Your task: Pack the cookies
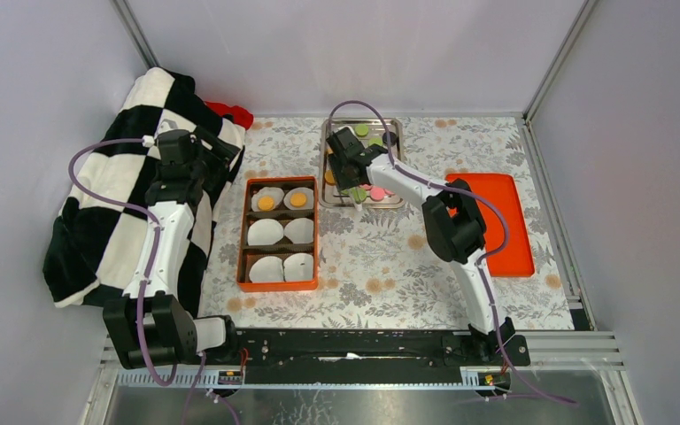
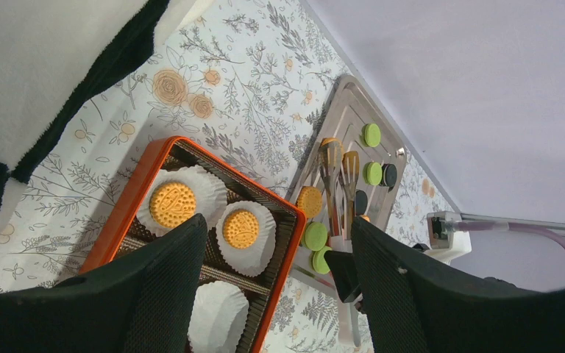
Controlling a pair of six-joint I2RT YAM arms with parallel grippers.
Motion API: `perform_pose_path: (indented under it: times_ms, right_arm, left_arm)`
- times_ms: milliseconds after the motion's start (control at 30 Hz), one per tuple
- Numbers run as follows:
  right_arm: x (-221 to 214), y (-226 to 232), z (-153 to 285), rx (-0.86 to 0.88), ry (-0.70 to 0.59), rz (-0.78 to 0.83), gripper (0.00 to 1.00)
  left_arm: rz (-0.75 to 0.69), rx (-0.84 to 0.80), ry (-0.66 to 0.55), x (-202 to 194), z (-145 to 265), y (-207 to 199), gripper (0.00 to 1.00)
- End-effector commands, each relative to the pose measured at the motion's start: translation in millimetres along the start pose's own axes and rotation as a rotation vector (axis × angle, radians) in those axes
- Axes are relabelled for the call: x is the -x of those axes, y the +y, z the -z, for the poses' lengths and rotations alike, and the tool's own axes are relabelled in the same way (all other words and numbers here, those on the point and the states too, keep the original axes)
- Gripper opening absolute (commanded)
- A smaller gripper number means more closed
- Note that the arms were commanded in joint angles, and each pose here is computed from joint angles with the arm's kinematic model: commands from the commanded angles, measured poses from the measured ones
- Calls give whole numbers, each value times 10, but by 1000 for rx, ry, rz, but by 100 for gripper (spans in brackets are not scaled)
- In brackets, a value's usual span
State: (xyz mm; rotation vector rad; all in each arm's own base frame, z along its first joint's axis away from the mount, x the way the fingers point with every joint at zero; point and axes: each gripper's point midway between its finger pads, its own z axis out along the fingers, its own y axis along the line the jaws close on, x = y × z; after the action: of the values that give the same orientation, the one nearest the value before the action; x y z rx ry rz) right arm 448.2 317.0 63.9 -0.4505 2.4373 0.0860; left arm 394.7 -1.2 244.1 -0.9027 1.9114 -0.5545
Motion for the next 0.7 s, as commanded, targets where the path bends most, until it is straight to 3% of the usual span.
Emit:
perform_pose_path:
  times_ms: [0,67,200,433,667]
  right_arm:
    - [208,13,23,14,-25,-26,42]
    - [256,-16,82,13,-32,-41,24]
    - [423,-51,405,28,-97,-67,16]
    - [554,62,1301,151,-215,-98,16]
    - [153,909,1960,339,-182,56,17]
  left_arm:
    - [-18,-3,-8,-2,-61,46,76]
    - [-17,-6,-4,-5,-64,42,76]
    - [-16,0,-13,26,-53,35,76]
    - [103,13,5,231,-151,201,76]
    - [124,68,13,302,-333,332,75]
